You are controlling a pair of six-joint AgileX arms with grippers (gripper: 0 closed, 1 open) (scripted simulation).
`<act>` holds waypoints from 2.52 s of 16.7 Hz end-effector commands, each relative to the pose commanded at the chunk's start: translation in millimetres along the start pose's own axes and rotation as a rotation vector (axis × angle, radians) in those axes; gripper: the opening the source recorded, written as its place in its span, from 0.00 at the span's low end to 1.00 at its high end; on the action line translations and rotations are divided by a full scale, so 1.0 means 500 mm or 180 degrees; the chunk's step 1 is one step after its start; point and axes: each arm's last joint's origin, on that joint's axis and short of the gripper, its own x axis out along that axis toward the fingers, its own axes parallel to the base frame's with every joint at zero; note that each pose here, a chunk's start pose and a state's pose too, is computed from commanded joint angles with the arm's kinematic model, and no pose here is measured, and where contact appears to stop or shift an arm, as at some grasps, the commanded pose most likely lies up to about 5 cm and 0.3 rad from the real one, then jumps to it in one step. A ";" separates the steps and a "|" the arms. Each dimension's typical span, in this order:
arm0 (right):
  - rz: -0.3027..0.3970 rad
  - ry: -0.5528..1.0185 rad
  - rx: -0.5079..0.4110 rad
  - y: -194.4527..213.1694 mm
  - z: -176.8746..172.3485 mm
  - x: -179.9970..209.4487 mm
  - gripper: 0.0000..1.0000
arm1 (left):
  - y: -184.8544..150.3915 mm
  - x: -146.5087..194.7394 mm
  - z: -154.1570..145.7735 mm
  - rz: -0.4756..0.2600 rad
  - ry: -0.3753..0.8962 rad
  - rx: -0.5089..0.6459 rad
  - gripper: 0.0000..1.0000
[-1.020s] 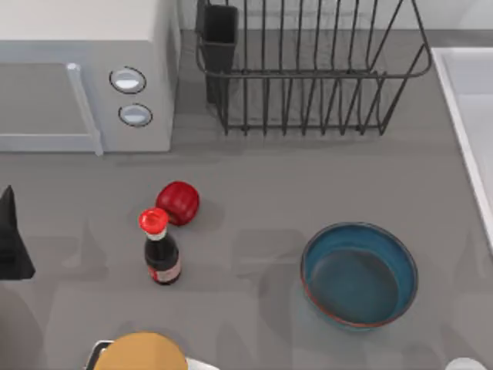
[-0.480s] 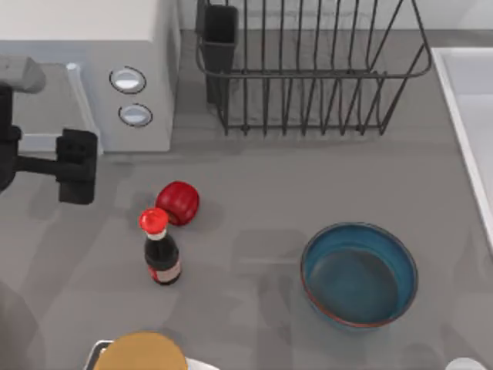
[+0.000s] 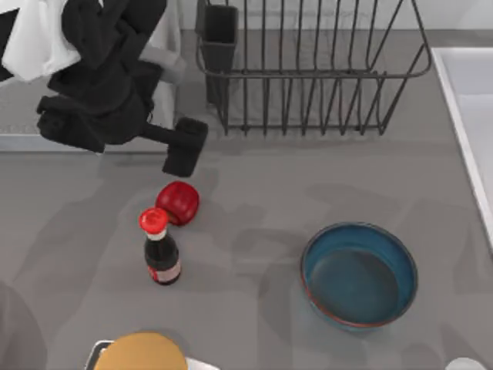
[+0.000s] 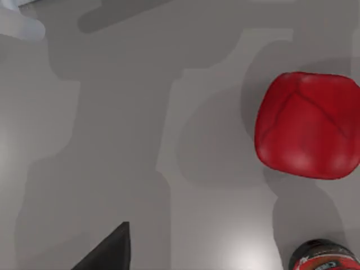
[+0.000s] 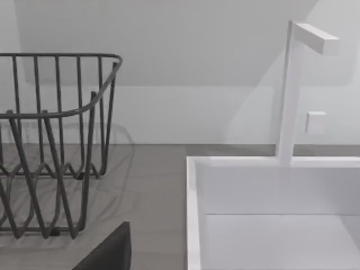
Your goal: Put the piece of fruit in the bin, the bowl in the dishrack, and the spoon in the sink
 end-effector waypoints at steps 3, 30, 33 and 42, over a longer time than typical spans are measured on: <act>0.0000 0.0000 0.0000 0.000 0.000 0.000 1.00 | -0.041 0.069 0.046 0.0040 0.0439 0.0135 1.00; 0.0000 0.0000 0.0000 0.000 0.000 0.000 1.00 | -0.070 0.266 0.039 0.0085 0.0767 0.0243 0.70; 0.0000 0.0000 0.0000 0.000 0.000 0.000 1.00 | -0.070 0.266 0.039 0.0085 0.0767 0.0243 0.47; 0.0000 0.0000 0.0000 0.000 0.000 0.000 1.00 | -0.070 0.266 0.039 0.0085 0.0767 0.0243 0.00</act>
